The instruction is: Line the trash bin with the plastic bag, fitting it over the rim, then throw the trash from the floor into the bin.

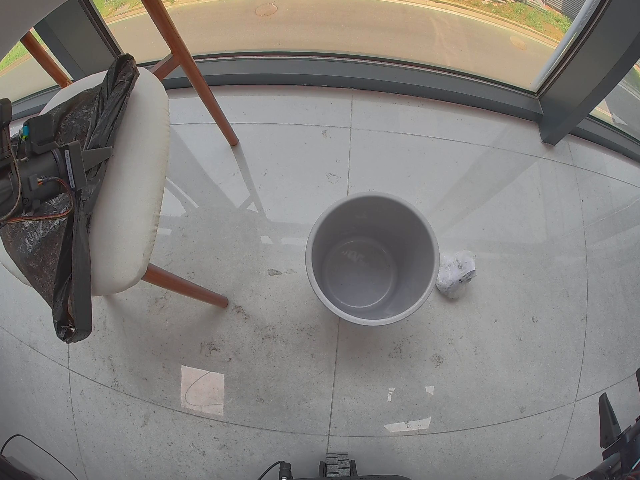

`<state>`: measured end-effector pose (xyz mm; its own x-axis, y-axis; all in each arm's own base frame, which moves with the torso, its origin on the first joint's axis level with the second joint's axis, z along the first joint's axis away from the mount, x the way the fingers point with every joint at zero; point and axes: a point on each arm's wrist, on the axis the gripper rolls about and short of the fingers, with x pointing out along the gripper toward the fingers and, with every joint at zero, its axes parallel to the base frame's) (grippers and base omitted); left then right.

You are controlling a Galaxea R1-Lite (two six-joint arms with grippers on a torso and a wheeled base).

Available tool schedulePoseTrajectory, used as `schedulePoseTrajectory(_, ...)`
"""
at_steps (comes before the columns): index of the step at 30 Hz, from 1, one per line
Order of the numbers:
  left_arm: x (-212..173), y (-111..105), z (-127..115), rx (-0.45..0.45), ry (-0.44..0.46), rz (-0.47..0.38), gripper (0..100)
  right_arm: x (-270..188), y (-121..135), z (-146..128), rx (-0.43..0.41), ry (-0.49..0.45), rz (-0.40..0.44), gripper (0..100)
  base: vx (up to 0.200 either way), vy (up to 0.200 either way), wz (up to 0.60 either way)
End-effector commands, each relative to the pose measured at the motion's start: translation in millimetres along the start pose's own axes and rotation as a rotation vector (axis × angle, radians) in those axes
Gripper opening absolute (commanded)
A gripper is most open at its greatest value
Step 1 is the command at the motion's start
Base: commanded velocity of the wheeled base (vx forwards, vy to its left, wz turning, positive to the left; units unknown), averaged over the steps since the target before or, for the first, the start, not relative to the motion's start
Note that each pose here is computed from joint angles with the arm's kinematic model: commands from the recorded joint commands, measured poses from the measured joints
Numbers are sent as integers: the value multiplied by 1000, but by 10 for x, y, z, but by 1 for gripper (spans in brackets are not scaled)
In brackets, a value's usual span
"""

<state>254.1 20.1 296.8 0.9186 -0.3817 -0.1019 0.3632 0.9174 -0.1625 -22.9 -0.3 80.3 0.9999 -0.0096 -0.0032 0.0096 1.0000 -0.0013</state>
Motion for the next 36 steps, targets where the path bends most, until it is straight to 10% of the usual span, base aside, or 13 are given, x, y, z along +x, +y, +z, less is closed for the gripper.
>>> schedulePoseTrajectory(1, -133, 98, 84, -98, -20, -138, 0, 8, 0, -46, 4, 11, 0, 100, 0, 0, 0)
schedulePoseTrajectory(11, -373, -182, 215, -504, 166, -606, 0, 7, 0, -46, 6, 9, -1, 100, 0, 0, 0)
schedulePoseTrajectory(30, 149, -727, 152, -411, 330, -1040, 0, 8, 0, -46, 4, 11, -1, 100, 0, -147, 0)
schedulePoseTrajectory(36, 429, -1025, 34, -448, 353, -1043, 0, 8, 0, -46, 4, 11, -1, 100, 0, -200, 0)
